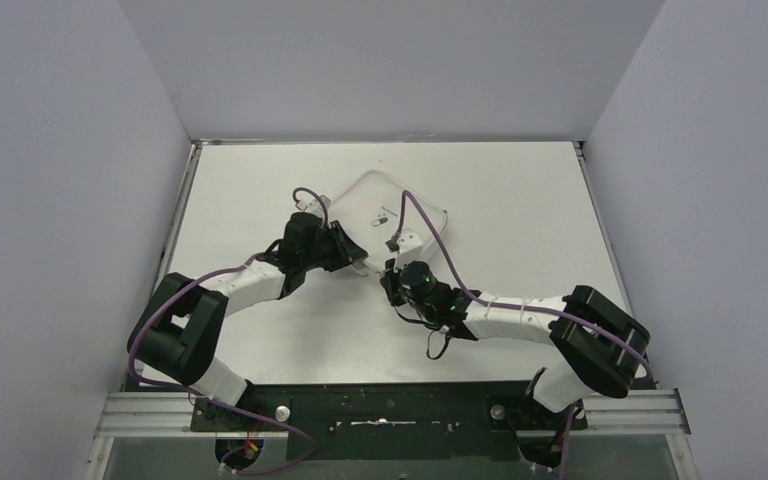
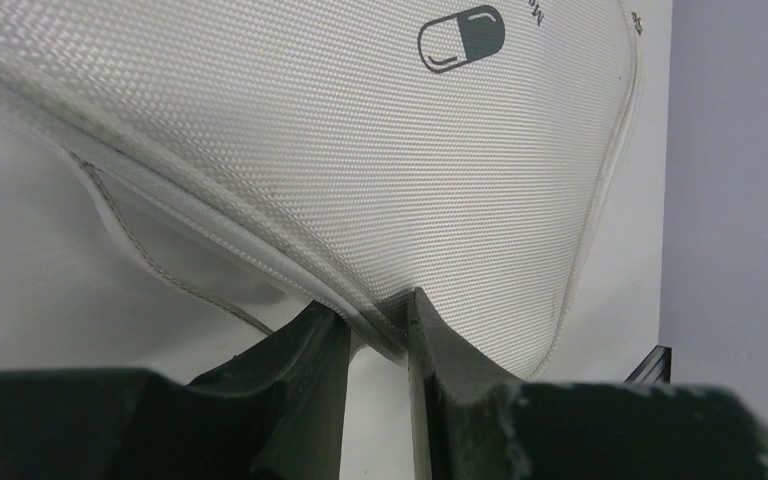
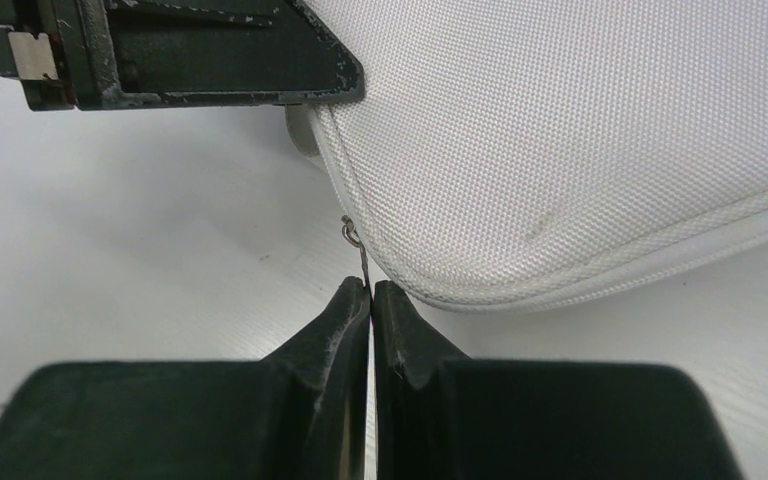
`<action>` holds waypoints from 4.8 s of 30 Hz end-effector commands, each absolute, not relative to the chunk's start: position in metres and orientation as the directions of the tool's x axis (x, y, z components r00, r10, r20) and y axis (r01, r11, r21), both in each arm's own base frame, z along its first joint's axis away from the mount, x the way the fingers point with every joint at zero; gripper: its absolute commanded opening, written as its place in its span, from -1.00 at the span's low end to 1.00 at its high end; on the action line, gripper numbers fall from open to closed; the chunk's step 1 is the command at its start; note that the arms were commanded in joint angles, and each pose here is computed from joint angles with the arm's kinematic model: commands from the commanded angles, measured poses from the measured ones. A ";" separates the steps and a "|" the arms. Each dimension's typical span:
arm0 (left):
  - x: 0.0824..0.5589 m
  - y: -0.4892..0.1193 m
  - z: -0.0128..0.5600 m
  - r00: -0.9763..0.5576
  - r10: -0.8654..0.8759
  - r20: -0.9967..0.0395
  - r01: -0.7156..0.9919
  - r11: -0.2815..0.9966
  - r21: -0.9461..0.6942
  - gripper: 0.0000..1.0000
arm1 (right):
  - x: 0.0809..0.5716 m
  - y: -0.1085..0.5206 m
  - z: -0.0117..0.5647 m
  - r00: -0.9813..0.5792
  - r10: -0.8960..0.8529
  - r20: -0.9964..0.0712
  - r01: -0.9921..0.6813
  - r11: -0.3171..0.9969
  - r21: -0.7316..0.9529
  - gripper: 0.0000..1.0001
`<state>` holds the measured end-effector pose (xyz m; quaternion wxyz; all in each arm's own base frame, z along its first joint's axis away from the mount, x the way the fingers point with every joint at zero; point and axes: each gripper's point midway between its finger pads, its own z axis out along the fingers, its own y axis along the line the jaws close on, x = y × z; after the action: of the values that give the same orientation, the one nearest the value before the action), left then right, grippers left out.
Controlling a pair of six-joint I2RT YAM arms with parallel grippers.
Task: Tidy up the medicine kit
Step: Zip the medicine box at the center of the board.
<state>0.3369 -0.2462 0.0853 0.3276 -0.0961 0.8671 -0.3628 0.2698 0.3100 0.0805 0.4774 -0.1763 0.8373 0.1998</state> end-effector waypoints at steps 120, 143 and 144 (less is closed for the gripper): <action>0.322 -0.179 0.039 -0.747 -0.208 -0.632 0.047 0.931 -0.363 -0.76 | 0.339 0.217 0.084 -0.400 -0.099 -0.911 -0.362 0.930 0.058 -1.00; 0.331 -0.203 0.083 -0.718 -0.249 -0.650 0.113 0.880 -0.461 -0.68 | 0.330 0.247 0.079 -0.397 -0.094 -0.913 -0.538 0.830 0.149 -0.36; 0.331 -0.204 0.088 -0.713 -0.253 -0.654 0.116 0.877 -0.466 -0.63 | 0.333 0.246 0.079 -0.396 -0.091 -0.914 -0.531 0.835 0.147 -0.33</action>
<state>0.3149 -0.1878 0.0394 0.3320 -0.0451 0.9201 -0.2028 0.3113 0.2370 0.0589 0.4765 -0.1917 0.8334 0.2041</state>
